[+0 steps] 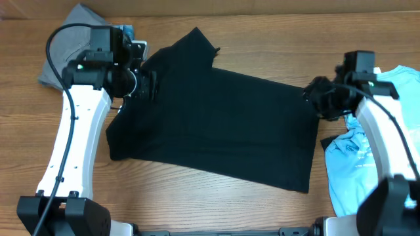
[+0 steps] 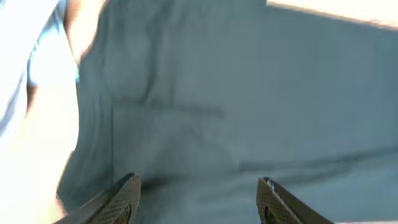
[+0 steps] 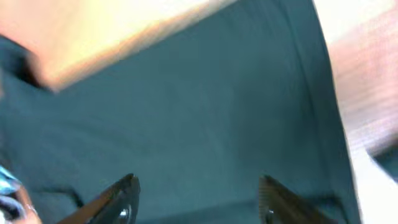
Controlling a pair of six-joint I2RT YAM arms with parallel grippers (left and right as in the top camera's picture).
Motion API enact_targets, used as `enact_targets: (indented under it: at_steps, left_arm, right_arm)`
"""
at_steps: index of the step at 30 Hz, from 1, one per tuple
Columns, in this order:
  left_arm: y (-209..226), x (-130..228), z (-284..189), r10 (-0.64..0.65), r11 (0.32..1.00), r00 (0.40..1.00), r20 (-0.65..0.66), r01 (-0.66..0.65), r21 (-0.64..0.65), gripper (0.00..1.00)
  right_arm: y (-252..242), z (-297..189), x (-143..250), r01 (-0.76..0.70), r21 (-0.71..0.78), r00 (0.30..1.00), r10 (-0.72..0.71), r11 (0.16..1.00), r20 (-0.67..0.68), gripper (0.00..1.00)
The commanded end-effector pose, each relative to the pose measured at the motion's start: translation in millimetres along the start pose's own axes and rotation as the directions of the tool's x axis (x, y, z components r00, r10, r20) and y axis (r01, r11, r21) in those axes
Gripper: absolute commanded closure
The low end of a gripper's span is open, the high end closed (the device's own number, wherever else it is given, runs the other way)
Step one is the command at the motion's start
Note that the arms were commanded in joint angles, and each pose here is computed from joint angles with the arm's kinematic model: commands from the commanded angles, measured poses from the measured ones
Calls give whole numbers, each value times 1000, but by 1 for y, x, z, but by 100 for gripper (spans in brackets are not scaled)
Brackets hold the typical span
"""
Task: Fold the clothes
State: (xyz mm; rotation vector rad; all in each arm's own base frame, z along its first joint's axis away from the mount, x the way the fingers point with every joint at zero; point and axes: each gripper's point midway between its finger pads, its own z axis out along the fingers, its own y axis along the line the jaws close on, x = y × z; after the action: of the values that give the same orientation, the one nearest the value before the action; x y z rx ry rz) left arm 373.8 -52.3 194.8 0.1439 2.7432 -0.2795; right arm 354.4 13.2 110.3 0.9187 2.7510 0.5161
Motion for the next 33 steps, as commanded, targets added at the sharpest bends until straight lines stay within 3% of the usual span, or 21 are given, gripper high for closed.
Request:
enact_targets:
  at_steps: [1, 8, 13, 22, 28, 30, 33]
  left_arm:
    - [21, 29, 13, -110, 991, 983, -146, 97, -92, 39]
    - [44, 96, 41, -302, 951, 893, -334, 258, -169, 50]
    - [65, 126, 60, -378, 923, 852, -363, 318, -215, 41]
    - [82, 124, 84, -392, 917, 874, -286, 350, -189, 31]
    - [86, 107, 89, -379, 922, 899, -220, 346, -172, 28]
    - [85, 107, 90, -375, 924, 901, -219, 343, -172, 28]
    - [86, 107, 90, -367, 927, 904, -222, 334, -171, 29]
  right_arm:
    - [-14, 6, 23, -22, 61, 990, 30, 998, -135, 35]
    - [-42, 2, 96, 58, 157, 918, 9, 986, -397, 32]
    - [-49, 5, 130, 11, 157, 896, 60, 988, -440, 27]
    - [-101, 36, 177, -112, 303, 854, 248, 946, -458, 24]
    - [-125, 49, 179, -195, 403, 863, 351, 894, -362, 26]
    - [-136, 49, 172, -205, 460, 882, 367, 864, -296, 36]
    - [-150, 44, 166, -241, 525, 887, 405, 816, -223, 81]
